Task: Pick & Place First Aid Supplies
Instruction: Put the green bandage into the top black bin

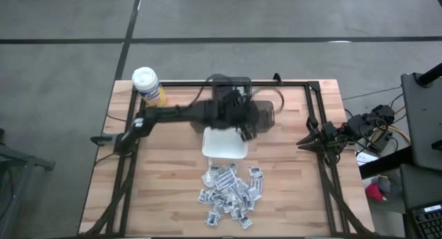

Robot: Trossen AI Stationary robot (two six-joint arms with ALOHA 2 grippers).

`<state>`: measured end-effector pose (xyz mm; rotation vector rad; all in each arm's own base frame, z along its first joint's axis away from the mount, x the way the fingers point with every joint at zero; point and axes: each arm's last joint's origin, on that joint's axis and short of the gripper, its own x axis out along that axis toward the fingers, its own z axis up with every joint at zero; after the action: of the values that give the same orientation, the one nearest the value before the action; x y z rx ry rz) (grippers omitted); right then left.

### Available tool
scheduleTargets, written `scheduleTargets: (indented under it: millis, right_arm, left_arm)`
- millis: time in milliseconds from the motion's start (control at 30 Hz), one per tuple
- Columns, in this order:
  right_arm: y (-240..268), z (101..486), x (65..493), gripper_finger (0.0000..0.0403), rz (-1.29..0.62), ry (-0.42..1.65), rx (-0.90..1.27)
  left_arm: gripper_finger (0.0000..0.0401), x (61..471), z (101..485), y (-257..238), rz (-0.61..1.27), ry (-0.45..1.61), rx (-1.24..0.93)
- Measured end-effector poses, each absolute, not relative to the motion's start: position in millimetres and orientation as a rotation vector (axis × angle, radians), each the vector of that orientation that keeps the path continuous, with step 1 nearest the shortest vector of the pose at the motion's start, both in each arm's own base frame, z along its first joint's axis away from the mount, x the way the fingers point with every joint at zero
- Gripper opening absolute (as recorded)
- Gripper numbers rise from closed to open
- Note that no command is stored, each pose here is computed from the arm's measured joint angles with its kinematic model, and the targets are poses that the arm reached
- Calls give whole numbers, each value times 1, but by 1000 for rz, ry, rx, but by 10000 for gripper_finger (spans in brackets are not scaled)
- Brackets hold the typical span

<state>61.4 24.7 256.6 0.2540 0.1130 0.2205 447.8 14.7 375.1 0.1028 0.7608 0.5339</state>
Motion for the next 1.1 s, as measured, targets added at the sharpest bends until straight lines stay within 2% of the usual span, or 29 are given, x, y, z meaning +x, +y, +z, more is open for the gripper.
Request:
scheduleTargets:
  millis: [333, 667, 900, 1100]
  right_arm:
    - [25, 257, 61, 59, 220, 113, 254]
    - [25, 257, 61, 59, 222, 109, 221]
    - [25, 257, 61, 59, 228, 94, 92]
    - [25, 257, 61, 59, 228, 94, 89]
  left_arm:
    - [0, 432, 374, 119, 632, 879, 251]
    - [0, 405, 367, 207, 574, 902, 198]
    - [0, 401, 333, 232, 497, 944, 167]
    - [0, 403, 296, 234, 453, 1023, 177]
